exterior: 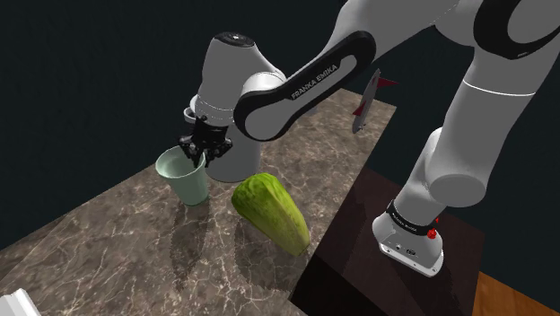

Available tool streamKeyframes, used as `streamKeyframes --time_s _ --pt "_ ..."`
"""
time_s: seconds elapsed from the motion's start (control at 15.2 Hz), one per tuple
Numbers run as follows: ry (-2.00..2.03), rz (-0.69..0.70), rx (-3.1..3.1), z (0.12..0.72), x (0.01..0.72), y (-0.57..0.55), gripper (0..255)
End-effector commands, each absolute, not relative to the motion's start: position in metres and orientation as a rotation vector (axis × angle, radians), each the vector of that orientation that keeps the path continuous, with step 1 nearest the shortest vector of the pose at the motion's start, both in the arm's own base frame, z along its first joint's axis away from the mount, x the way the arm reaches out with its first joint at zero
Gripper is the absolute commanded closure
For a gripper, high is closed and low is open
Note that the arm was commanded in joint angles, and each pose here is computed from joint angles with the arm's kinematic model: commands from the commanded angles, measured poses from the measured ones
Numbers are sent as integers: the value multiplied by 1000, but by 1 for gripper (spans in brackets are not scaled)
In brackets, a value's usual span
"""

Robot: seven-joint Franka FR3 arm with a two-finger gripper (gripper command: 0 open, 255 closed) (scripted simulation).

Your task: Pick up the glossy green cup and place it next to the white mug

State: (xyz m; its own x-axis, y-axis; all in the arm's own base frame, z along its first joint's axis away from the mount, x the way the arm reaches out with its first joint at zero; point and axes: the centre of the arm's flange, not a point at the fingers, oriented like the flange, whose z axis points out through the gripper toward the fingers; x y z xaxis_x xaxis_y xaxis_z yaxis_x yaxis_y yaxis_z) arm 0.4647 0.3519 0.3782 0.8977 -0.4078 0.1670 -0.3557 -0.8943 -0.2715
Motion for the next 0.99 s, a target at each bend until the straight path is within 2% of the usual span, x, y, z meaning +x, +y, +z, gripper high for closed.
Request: streamKeyframes --time_s 0.0,0.4,0.92 --pt "591 -319 -2833 376 468 346 255" --pt "591 -320 -2833 375 468 349 255" --pt "591 -320 -2833 417 468 349 255"
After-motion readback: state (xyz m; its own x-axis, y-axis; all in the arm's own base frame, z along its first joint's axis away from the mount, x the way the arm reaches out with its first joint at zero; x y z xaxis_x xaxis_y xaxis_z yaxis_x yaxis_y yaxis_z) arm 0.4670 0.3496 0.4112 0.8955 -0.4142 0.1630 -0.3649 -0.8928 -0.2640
